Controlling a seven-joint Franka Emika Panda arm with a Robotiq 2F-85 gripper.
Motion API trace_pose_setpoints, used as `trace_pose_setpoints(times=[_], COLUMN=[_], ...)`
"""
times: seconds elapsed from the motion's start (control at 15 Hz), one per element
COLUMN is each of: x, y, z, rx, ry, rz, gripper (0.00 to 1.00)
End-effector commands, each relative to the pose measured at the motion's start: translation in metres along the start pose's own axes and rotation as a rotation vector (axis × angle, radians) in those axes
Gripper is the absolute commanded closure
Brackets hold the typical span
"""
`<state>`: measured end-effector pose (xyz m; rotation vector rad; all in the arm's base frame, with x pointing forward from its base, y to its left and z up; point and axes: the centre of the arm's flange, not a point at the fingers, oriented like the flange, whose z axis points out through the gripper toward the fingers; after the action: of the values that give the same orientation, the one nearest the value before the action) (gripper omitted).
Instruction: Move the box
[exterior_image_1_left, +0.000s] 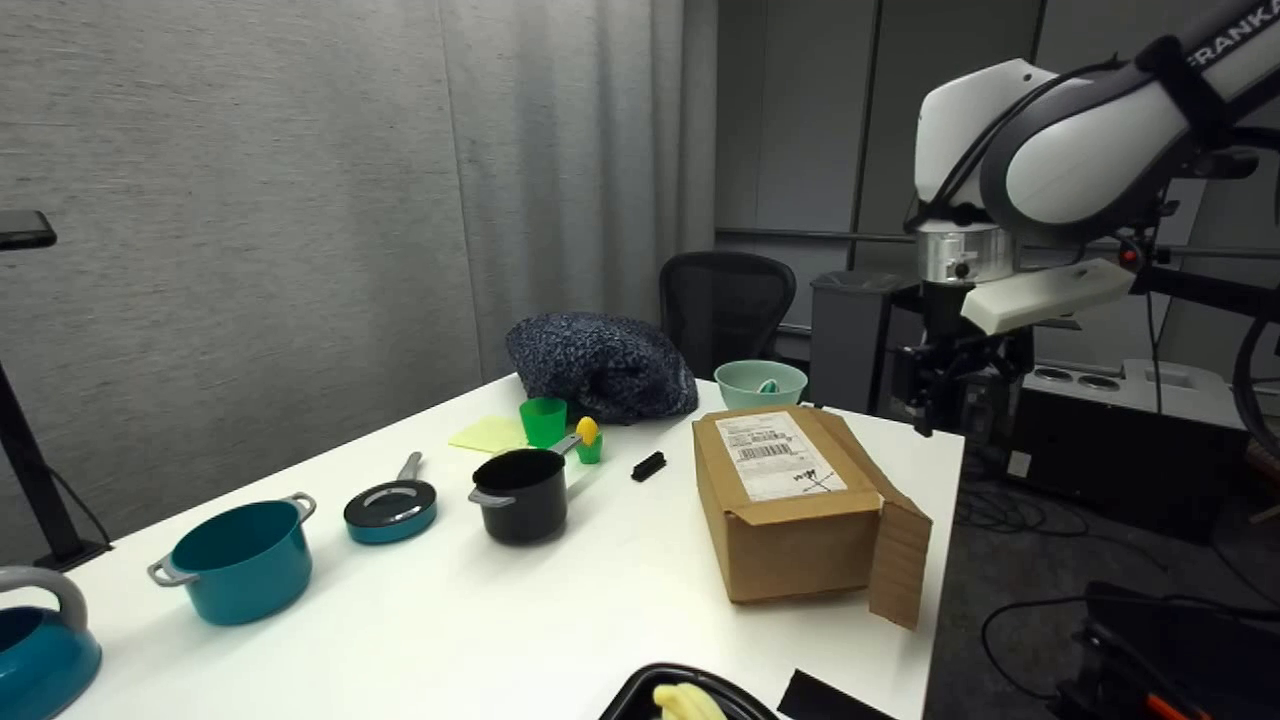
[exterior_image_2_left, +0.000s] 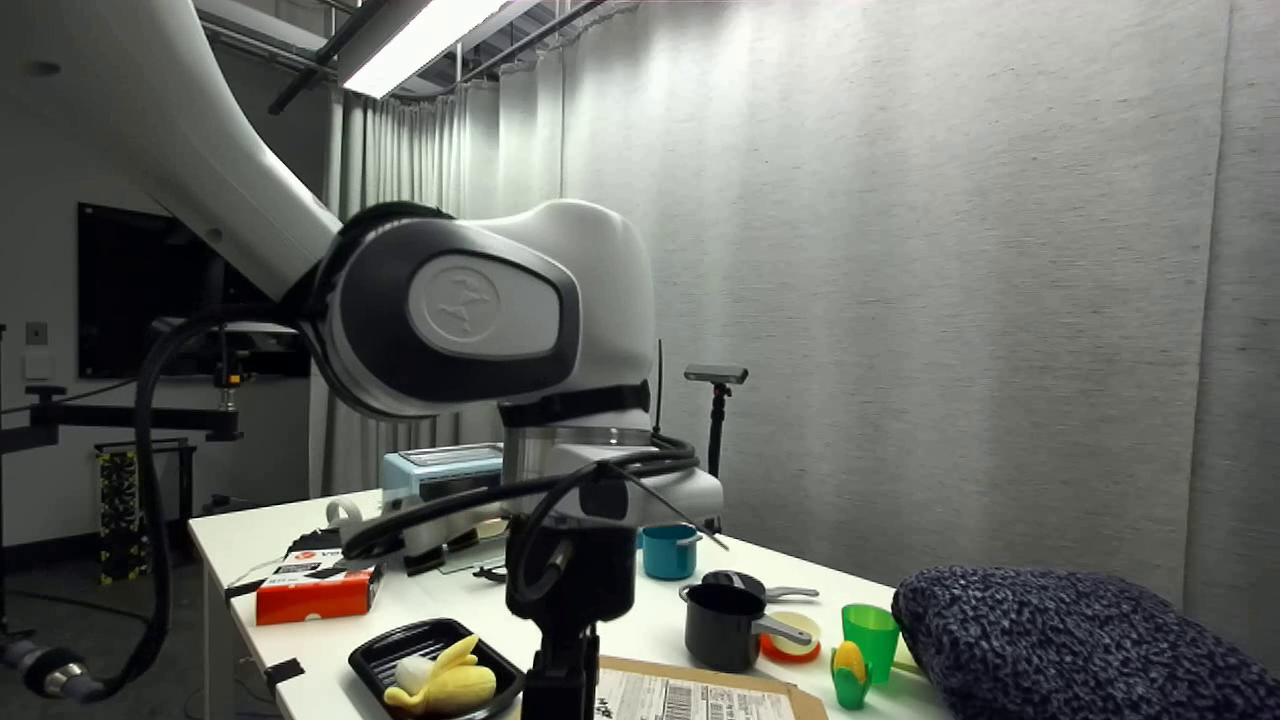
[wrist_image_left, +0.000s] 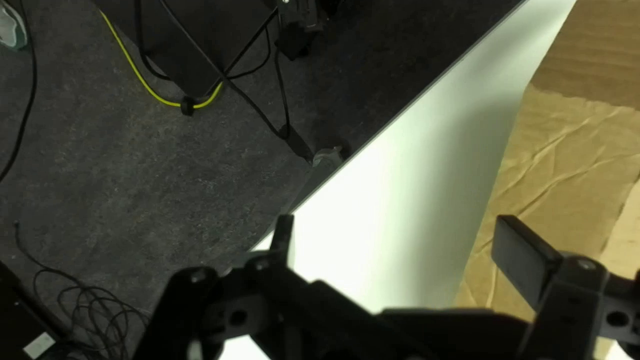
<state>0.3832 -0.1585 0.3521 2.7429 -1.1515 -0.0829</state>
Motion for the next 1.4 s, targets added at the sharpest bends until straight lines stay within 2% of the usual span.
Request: trace_pose_setpoints(times=[0.0,0.27,0.4,0.47,0.53,0.67,0.87,1.2,1.27,1.33], x=[0.019,0.030,0.037,0.041,0.045,0.053,0.062,0.066,0.067,0.068], y=[-0.003,-0.002,-0.001,-0.002,-0.003,-0.005,-0.015,-0.055,-0.065,-0.075], z=[0.034,0.059,0.069,0.071,0.074,0.077,0.084,0.093,0.090,0.085], rx=[-0.075,-0.150,-0.161,-0.137,-0.114,-0.075,-0.006,0.064,0.083,0.098], ry=[-0.004,-0.018,-0.010,0.010,0.018,0.046,0.070,0.074,0.077,0.083], rz=[0.067,0.107,0.137,0.150,0.173,0.201,0.212,0.176,0.166,0.153], gripper=[0.00,0.00,0.00,0.06,0.28,0.32,0.56,0.94,1.00,1.00])
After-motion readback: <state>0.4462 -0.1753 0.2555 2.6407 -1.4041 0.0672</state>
